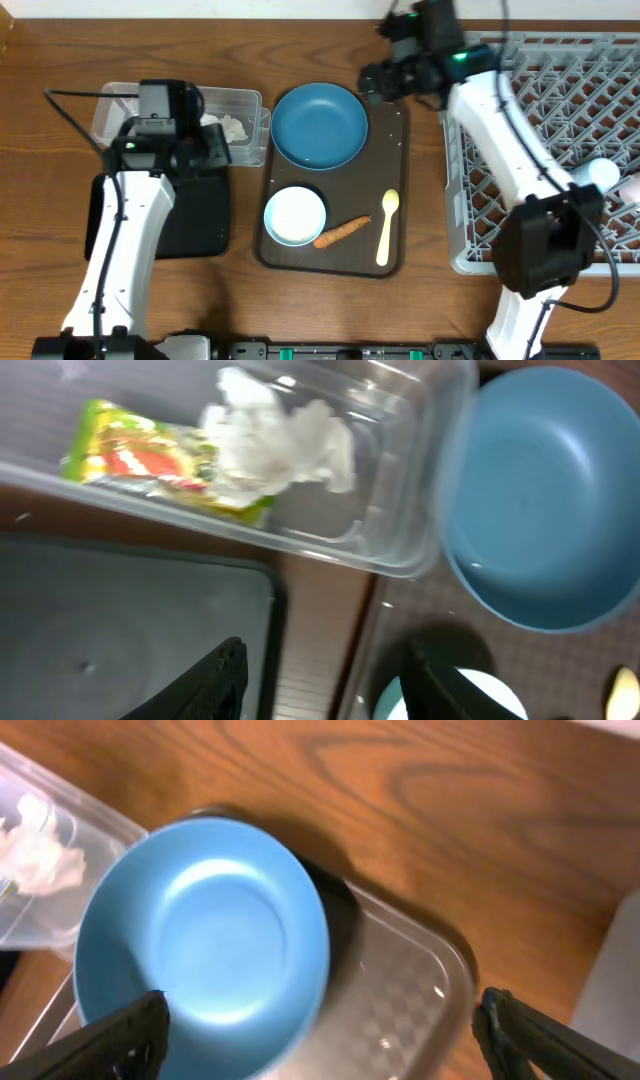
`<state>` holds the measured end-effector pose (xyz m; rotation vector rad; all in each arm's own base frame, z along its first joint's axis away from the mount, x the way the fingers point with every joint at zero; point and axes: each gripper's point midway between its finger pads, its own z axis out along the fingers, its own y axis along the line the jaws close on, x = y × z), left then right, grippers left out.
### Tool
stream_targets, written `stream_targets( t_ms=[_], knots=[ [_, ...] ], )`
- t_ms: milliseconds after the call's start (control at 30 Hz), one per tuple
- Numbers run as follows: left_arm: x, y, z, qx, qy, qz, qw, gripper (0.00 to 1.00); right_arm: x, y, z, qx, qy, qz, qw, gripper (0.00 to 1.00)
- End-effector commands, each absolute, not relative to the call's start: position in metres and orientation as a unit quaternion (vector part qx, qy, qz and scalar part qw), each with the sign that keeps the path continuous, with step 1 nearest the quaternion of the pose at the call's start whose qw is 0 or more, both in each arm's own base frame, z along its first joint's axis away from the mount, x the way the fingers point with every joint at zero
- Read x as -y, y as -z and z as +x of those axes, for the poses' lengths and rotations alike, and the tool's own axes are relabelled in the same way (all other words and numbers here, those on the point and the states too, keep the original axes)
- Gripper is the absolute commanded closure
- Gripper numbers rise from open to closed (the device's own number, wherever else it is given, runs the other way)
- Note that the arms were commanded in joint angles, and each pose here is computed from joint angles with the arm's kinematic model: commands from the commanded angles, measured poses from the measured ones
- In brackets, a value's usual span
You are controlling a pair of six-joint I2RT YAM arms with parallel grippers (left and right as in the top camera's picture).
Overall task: Sort waste into correct bins and load items into the dishwasher rack
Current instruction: 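Reach the right gripper to the blue plate and grasp its rim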
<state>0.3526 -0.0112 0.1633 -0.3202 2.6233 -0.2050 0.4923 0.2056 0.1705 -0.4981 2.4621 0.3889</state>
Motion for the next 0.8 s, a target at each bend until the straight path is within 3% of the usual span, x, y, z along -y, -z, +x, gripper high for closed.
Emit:
stream_targets(
  t_ms=[0, 200, 533, 767],
  knots=[
    [-0.004, -0.166, 0.351, -0.957, 0.063, -0.142, 0.245, 0.49, -0.201, -0.133, 0.503, -0.948, -0.069, -0.129, 0.284, 0.06],
    [-0.005, -0.164, 0.348, -0.958, 0.062, -0.145, 0.238, 0.48, -0.22, -0.082, 0.501, -0.961, -0.061, -0.11, 0.248, 0.16],
    [-0.005, -0.164, 0.348, -0.958, 0.062, -0.145, 0.238, 0.45, -0.226, -0.041, 0.492, -0.97, -0.059, -0.114, 0.206, 0.69],
    [-0.005, -0.164, 0.348, -0.958, 0.062, -0.145, 0.238, 0.45, -0.223, -0.031, 0.485, -0.975, -0.055, -0.109, 0.186, 0.73]
  ],
)
